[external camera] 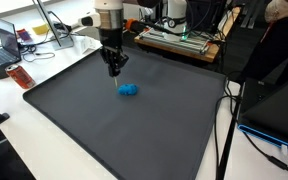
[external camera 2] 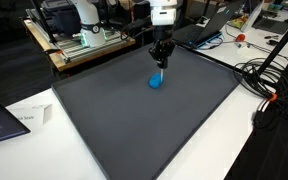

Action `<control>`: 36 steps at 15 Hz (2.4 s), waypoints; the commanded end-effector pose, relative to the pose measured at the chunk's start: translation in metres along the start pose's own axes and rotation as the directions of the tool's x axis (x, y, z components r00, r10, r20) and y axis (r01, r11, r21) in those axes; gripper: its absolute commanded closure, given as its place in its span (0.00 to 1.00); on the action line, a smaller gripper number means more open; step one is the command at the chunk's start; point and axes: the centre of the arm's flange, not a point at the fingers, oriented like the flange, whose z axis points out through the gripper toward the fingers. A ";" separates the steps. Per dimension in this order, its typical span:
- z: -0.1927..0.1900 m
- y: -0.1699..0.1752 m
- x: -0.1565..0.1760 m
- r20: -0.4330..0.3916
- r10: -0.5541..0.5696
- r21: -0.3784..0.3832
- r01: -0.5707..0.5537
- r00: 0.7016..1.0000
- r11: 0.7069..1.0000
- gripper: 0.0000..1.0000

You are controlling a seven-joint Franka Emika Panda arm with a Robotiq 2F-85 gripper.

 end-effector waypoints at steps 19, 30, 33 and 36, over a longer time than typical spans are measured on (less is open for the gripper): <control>0.017 -0.105 0.004 0.059 -0.157 -0.285 0.167 0.986 0.944 0.97; 0.043 -0.143 -0.005 0.026 -0.191 -0.455 0.182 0.981 0.872 0.97; 0.053 -0.153 -0.010 0.027 -0.200 -0.503 0.186 0.979 0.844 0.97; 0.063 -0.163 -0.014 0.026 -0.205 -0.548 0.185 0.978 0.815 0.97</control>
